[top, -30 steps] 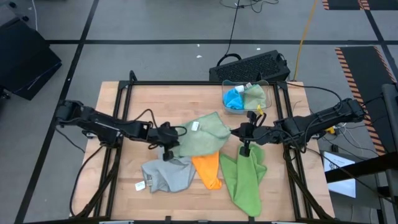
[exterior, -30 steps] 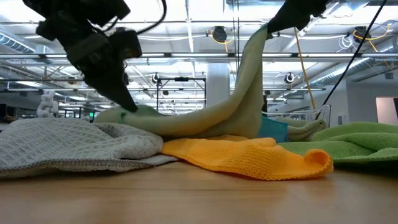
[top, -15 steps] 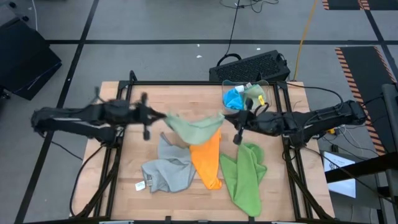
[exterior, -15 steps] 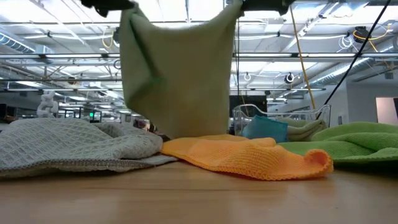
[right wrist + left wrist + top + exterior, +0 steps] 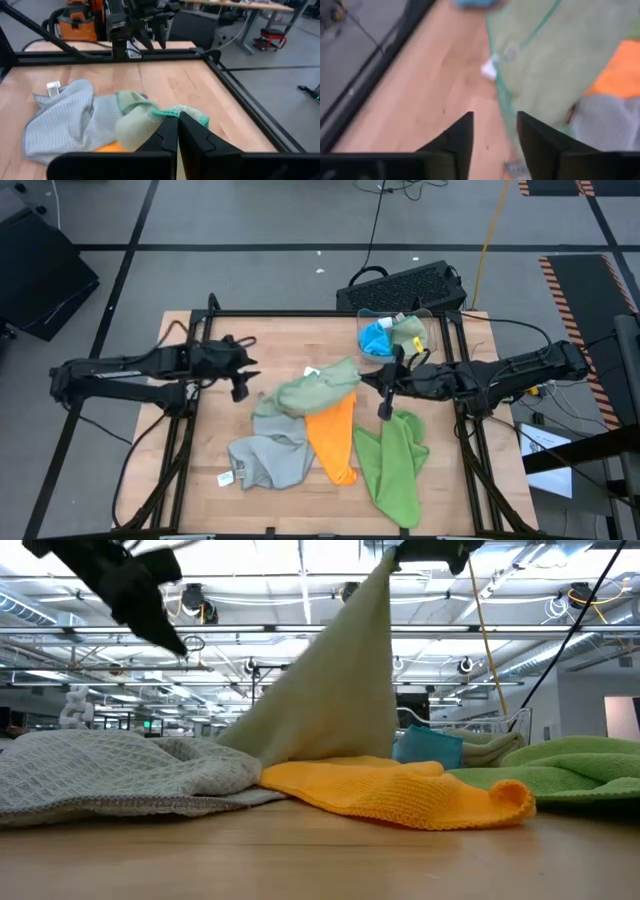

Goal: Fold microfiber towels
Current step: Fold the light green microfiber towel

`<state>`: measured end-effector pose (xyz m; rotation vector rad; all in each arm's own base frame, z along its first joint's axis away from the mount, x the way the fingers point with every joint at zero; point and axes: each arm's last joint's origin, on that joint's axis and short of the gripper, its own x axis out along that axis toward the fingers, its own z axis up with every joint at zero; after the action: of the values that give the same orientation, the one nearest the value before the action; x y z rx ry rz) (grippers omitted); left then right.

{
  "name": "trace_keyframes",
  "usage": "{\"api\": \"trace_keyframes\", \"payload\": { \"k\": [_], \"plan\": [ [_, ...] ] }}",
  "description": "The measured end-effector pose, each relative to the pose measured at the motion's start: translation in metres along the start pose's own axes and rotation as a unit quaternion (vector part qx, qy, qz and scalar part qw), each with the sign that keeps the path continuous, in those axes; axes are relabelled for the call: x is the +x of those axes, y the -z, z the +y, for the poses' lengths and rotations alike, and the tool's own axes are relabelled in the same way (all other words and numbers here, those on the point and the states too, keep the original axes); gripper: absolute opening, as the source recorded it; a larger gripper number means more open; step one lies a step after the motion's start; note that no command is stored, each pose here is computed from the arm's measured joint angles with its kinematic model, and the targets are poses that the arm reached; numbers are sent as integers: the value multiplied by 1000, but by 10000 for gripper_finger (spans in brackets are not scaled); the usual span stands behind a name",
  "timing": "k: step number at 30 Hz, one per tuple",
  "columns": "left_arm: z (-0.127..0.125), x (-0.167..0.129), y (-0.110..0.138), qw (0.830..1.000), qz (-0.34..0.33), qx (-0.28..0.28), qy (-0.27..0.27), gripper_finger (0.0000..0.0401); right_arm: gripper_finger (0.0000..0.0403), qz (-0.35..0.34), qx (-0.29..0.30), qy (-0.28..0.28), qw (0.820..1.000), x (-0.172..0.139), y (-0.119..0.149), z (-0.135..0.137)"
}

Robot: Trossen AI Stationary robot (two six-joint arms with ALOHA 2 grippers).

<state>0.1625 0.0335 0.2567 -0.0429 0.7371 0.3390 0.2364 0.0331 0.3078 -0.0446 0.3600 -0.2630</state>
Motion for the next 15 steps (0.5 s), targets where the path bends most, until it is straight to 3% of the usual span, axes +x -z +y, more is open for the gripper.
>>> {"api": "trace_keyframes", "payload": {
  "k": [2,5,8,13,15],
  "plan": [
    [-3,11,6,999,34,-11,8,179,0,9,-1,1,1000,0,2,0],
    [-13,21,8,995,64,-43,68,199,0,16,-4,1,1000,0,3,0],
    [-32,28,13,989,101,-36,102,202,0,22,-7,5,1000,1,4,-2],
    [-70,35,24,987,132,8,88,185,0,29,-7,13,999,2,6,-6],
    [-84,38,26,991,114,7,65,179,0,29,-12,12,999,2,6,-5]
  ]
}}
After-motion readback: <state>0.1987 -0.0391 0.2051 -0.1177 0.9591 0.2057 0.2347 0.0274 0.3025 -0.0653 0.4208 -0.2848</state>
